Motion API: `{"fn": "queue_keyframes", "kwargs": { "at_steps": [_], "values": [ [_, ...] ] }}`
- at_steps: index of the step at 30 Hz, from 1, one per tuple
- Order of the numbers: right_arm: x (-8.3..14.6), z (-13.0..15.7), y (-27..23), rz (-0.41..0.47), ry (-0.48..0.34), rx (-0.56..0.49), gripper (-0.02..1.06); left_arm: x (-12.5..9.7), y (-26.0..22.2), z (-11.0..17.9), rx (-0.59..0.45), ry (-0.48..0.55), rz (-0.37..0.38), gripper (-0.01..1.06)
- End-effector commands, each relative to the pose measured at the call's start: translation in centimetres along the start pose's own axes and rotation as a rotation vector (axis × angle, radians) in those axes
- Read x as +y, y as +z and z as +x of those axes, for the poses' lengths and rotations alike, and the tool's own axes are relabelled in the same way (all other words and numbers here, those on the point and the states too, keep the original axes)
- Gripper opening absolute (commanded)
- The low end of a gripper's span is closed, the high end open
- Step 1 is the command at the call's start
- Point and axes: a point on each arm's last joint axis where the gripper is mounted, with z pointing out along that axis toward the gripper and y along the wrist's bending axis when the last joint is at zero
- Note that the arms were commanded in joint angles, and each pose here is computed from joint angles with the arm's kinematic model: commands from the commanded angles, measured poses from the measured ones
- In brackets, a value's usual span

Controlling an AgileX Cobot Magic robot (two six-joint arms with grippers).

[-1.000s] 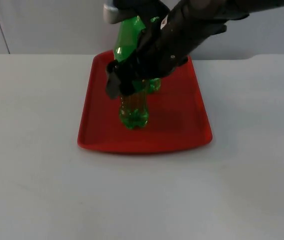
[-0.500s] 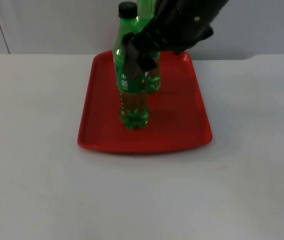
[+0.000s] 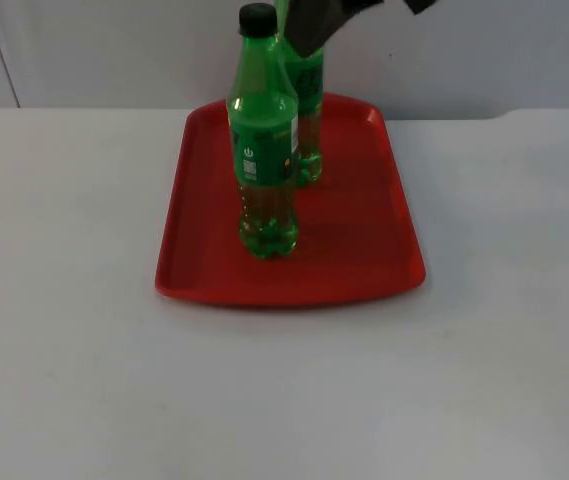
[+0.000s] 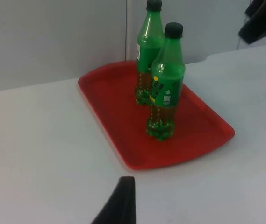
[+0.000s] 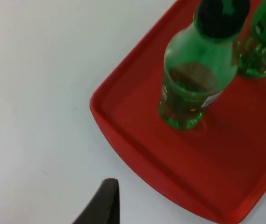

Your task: Place the bottle upright on the tray.

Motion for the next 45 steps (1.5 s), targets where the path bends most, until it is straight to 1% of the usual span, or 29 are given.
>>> {"fn": "queue_keyframes", "kwargs": {
  "at_steps": [1, 4, 6, 9, 10, 11, 13, 14, 15, 19, 20, 21, 23, 24, 25, 27, 28, 29, 30, 33, 35, 39, 40, 41, 45],
  "values": [
    [0.4, 0.0, -1.7, -0.010, 0.000, -0.022, 1.05, 0.0, 0.0, 0.1, -0.008, -0.004, -0.005, 0.91],
    [0.5, 0.5, -2.9, -0.007, 0.000, -0.044, 1.05, 0.0, 0.0, 0.1, -0.008, -0.004, -0.005, 0.91],
    [0.6, 1.4, -4.2, -0.004, 0.002, -0.071, 1.05, 0.0, 0.0, 0.1, -0.008, -0.004, -0.005, 0.91],
    [0.8, 3.7, -5.3, 0.003, 0.007, -0.113, 1.05, 0.0, 0.0, 0.1, -0.008, -0.004, -0.005, 0.91],
    [0.8, 3.7, -5.3, 0.003, 0.007, -0.113, 1.05, 0.0, 0.0, 0.1, -0.008, -0.004, -0.005, 0.91],
    [0.9, 4.7, -6.1, 0.008, 0.008, -0.146, 1.05, 0.0, 0.0, 0.1, -0.008, -0.004, -0.005, 0.91],
    [1.1, 6.6, -6.6, 0.012, 0.010, -0.164, 1.05, 0.0, 0.0, 0.1, -0.008, -0.004, -0.005, 0.91],
    [1.1, 6.6, -6.6, 0.012, 0.010, -0.164, 1.05, 0.0, 0.0, 0.1, -0.008, -0.004, -0.005, 0.91],
    [1.2, 7.4, -7.2, 0.015, 0.007, -0.185, 1.05, 0.0, 0.0, 0.1, -0.008, -0.004, -0.005, 0.91],
    [1.5, 11.1, -8.9, 0.020, 0.008, -0.214, 1.05, 0.0, 0.0, 0.1, -0.008, -0.004, -0.005, 0.91],
    [1.5, 11.1, -8.9, 0.020, 0.008, -0.214, 1.05, 0.0, 0.0, 0.1, -0.008, -0.004, -0.005, 0.91],
    [1.6, 12.1, -9.2, 0.020, 0.008, -0.210, 1.05, 0.0, 0.0, 0.1, -0.008, -0.004, -0.005, 0.91],
    [1.8, 13.6, -10.4, 0.019, 0.014, -0.240, 1.05, 0.0, 0.0, 0.1, -0.008, -0.004, -0.005, 0.91],
    [1.8, 13.6, -10.4, 0.019, 0.014, -0.240, 1.05, 0.0, 0.0, 0.1, -0.008, -0.004, -0.005, 0.91],
    [1.9, 14.8, -11.0, 0.020, 0.014, -0.255, 1.05, 0.0, 0.0, 0.1, -0.008, -0.004, -0.005, 0.91],
    [2.1, 15.8, -12.1, 0.022, 0.013, -0.283, 1.05, 0.0, 0.0, 0.1, -0.008, -0.004, -0.005, 0.91],
    [2.2, 16.8, -13.0, 0.024, 0.011, -0.310, 1.05, 0.0, 0.0, 0.1, -0.008, -0.004, -0.005, 0.91],
    [2.3, 17.3, -13.4, 0.025, 0.011, -0.324, 1.05, 0.0, 0.0, 0.1, -0.008, -0.004, -0.005, 0.91],
    [2.3, 17.3, -13.4, 0.025, 0.011, -0.324, 1.05, 0.0, 0.0, 0.1, -0.008, -0.004, -0.005, 0.91],
    [2.5, 18.9, -15.3, 0.026, 0.017, -0.384, 1.05, 0.0, 0.0, 0.1, -0.008, -0.004, -0.005, 0.91],
    [2.6, 19.5, -15.7, 0.025, 0.025, -0.401, 1.05, 0.0, 0.0, 0.1, -0.008, -0.004, -0.005, 0.91],
    [2.8, 21.6, -17.8, 0.027, 0.026, -0.470, 1.05, 0.0, 0.0, 0.1, -0.008, -0.004, -0.005, 0.91],
    [2.8, 21.6, -17.8, 0.027, 0.026, -0.470, 1.05, 0.0, 0.0, 0.1, -0.008, -0.004, -0.005, 0.91],
    [2.9, 22.5, -18.4, 0.027, 0.023, -0.483, 1.05, 0.0, 0.0, 0.1, -0.008, -0.004, -0.005, 0.91],
    [3.2, 24.7, -19.5, 0.022, 0.018, -0.472, 1.05, 0.0, 0.0, 0.1, -0.008, -0.004, -0.005, 0.91]
  ]
}}
